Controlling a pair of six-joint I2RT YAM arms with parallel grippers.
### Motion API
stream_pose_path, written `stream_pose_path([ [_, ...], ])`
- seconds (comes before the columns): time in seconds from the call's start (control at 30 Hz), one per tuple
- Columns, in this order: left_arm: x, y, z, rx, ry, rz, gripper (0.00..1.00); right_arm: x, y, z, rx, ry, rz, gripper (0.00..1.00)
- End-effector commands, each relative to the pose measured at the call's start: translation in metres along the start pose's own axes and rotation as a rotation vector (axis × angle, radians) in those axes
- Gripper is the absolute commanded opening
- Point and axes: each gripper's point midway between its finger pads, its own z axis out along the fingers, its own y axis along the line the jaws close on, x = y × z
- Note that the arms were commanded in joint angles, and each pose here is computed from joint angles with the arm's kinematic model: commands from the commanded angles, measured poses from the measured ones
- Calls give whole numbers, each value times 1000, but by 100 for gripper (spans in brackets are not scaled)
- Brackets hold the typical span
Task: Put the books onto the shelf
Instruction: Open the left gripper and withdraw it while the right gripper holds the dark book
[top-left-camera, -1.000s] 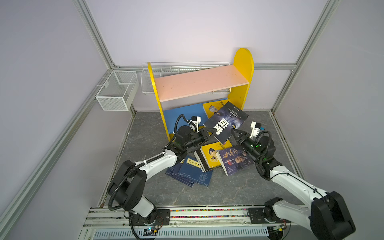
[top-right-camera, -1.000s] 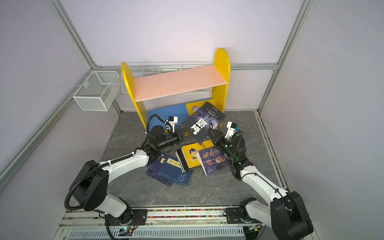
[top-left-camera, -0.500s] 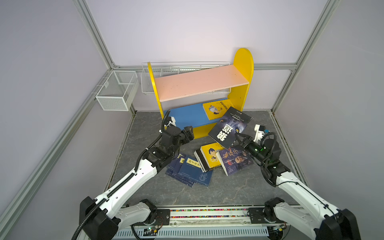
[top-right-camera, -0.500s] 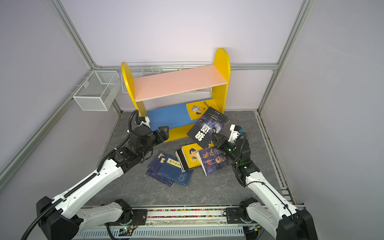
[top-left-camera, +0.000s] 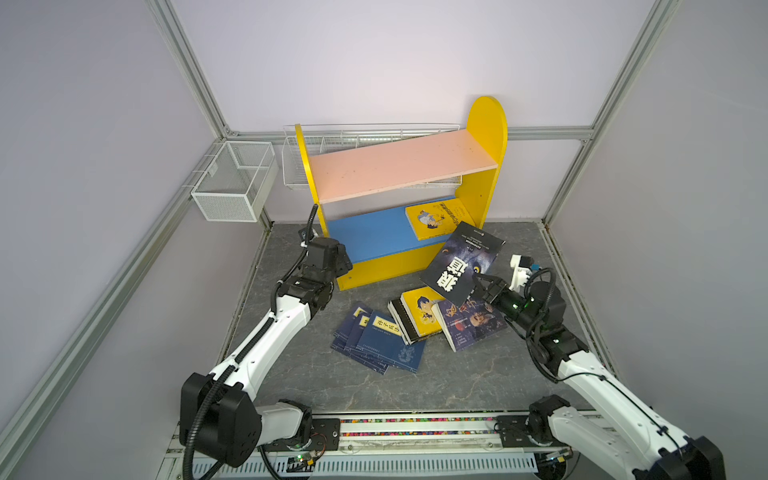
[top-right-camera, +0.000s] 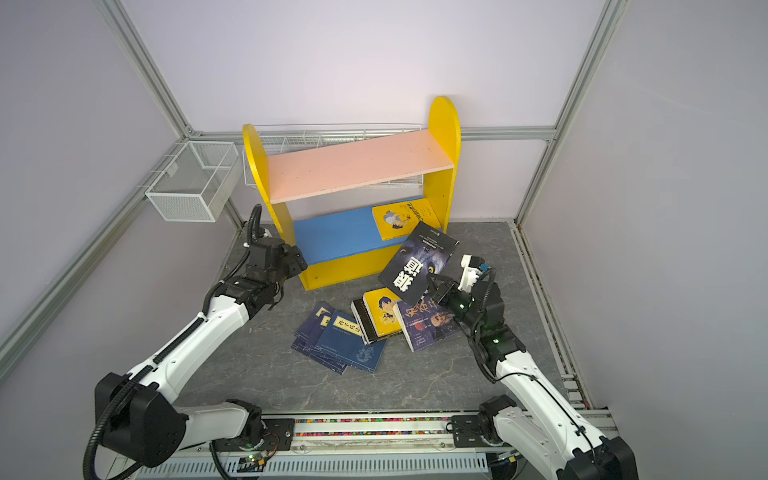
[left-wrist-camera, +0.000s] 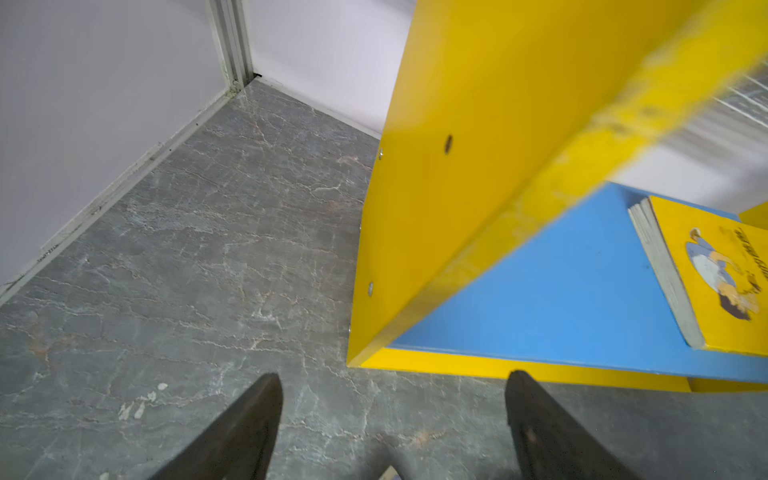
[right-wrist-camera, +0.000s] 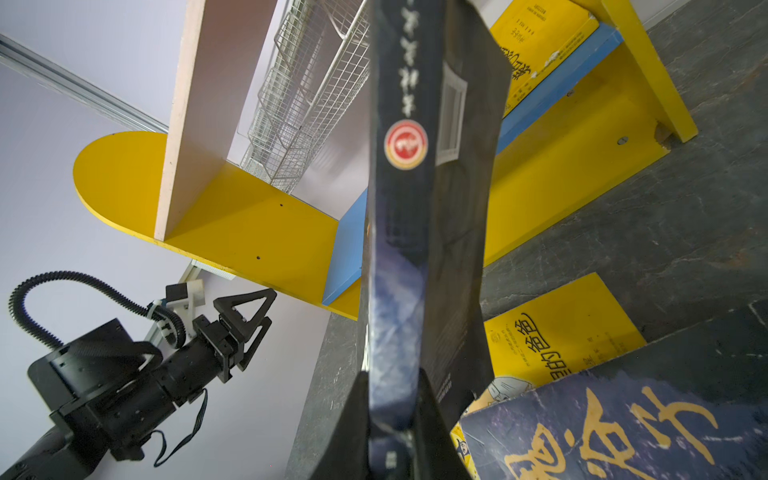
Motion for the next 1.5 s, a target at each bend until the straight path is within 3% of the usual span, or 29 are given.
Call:
stream_pose_path([
  [0.0,-24,-14,10,58,-54,47,78,-18,22,-9,-67,-73,-61,6],
  [0.2,-35,-42,25,162,-78,138,75,-16,20,-9,-59,-67,-62,6],
  [0.47,-52,-42,40,102,-152,159,64,-14,17,-9,-56,-65,-62,6],
  [0.57,-54,-44,41,115,-174,173,41,-13,16,-10,-50,-61,-67,6],
  [0.63,-53,-44,40,122,-180,179,17,-13,15,-11,-47,-62,-71,6],
  [0.7,-51,-46,37,145,-186,197,3,-13,15,-12,-42,-65,-74,6],
  [0.73,-49,-47,35,155,-183,208,0,-13,15,-13,-42,-66,-77,6],
  [1.13,-22,-55,10,288,-95,465,0,-11,9,-12,-24,-67,-58,6],
  [1.47,1,-52,-14,384,-35,602,0,-12,9,-11,-23,-67,-50,6],
])
